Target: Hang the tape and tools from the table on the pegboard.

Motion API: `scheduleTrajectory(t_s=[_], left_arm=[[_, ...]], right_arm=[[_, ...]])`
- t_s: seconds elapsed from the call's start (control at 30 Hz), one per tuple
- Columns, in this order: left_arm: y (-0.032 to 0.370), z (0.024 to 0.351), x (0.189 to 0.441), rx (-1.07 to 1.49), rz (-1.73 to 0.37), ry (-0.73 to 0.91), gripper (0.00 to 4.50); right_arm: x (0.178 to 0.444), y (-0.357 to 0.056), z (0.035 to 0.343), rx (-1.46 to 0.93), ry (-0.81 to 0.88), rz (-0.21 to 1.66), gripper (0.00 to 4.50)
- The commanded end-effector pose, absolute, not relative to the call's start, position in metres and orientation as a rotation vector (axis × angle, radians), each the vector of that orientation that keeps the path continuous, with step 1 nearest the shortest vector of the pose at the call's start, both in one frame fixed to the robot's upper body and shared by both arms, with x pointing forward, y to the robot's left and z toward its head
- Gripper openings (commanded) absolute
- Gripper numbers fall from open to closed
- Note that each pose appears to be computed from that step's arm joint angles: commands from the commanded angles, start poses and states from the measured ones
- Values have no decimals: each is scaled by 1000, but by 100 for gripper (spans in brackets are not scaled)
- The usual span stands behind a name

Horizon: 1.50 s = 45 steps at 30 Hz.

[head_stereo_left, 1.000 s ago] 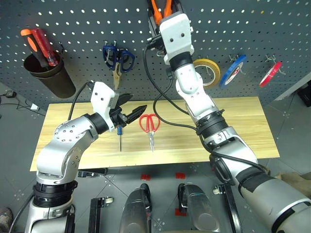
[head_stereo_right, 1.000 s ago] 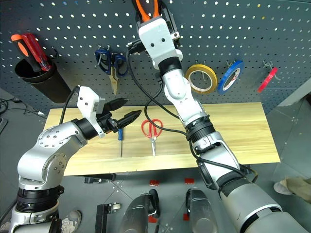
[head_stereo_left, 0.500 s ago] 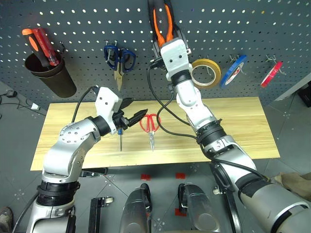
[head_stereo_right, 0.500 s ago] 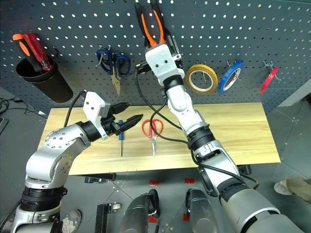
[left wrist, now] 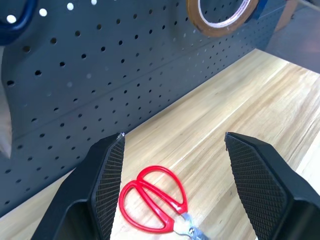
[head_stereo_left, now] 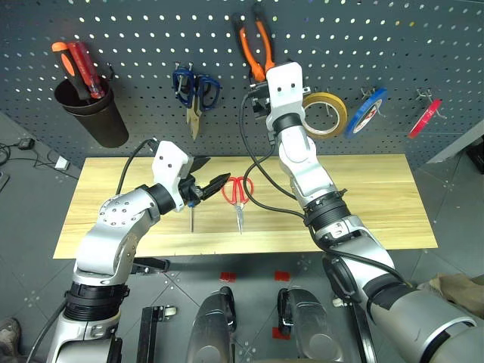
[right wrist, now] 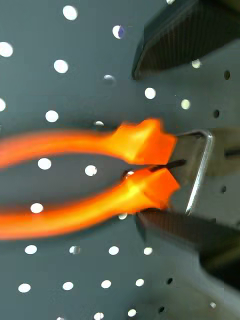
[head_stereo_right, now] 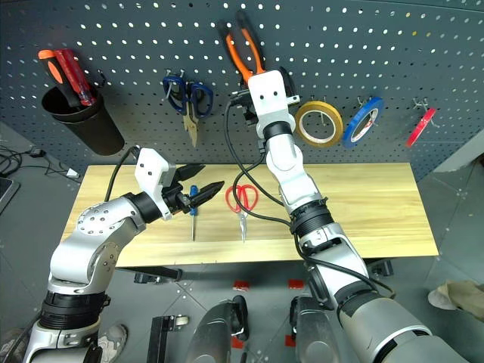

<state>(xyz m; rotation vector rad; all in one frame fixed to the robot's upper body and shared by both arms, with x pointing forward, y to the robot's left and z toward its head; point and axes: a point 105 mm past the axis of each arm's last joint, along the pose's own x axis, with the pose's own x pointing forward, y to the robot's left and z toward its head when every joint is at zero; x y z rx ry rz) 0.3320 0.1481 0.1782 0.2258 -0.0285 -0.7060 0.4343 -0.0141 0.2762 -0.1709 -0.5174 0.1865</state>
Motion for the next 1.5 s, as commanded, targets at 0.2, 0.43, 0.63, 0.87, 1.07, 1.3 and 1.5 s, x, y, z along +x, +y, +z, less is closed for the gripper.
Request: scheduleTrajectory(t_s=[0.2, 0.43, 0.63, 0.87, 1.07, 1.3, 1.5], left_arm=[[148, 179, 331, 222, -693, -48, 337], [147, 168, 329, 170, -684, -2, 337], [157, 129, 335, 99, -557, 187, 372], [152, 82, 341, 90, -390, 362, 448], [126, 56, 363, 7, -249, 435, 448], [96, 28, 376, -31, -224, 560, 448], [91, 0, 363, -9, -226, 699, 448]], right_arm=[[424, -29, 275, -164, -487, 200, 446], [402, -28, 249, -156, -362, 340, 446], [358, -24, 216, -126, -205, 621, 450], [310, -28, 180, -69, 11, 858, 450], [292, -38, 155, -73, 152, 928, 450], [291, -38, 152, -54, 180, 928, 450], [292, -40, 152, -13, 204, 927, 450]])
